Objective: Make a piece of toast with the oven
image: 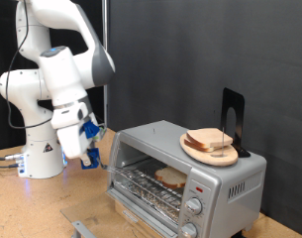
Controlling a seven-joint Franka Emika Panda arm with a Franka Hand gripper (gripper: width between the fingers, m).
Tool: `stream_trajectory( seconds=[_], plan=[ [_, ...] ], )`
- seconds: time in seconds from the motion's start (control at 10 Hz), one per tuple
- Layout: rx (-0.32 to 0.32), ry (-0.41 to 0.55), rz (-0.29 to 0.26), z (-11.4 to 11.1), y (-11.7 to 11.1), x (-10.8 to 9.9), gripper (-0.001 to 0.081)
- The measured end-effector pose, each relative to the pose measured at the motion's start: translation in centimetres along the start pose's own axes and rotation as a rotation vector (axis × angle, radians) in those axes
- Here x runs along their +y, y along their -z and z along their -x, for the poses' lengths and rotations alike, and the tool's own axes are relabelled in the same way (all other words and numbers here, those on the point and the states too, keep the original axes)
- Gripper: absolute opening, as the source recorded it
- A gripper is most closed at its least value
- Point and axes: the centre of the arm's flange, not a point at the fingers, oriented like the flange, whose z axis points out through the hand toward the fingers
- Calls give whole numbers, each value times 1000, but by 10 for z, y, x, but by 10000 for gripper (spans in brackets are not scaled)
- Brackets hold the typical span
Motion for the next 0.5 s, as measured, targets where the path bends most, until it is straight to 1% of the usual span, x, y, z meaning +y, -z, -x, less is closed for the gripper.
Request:
stream_trajectory(
  seconds=[0.1,0.2,0.3,0.4,0.5],
  plan=[
    [6,-14,-22,3,8,4,464],
    [3,-9,-20,3,7,3,464],
    [15,-18,-31,2,7,3,464],
    [46,-27,-58,1,12,3,464],
    [86,-32,-96,0,23,4,464]
  ],
)
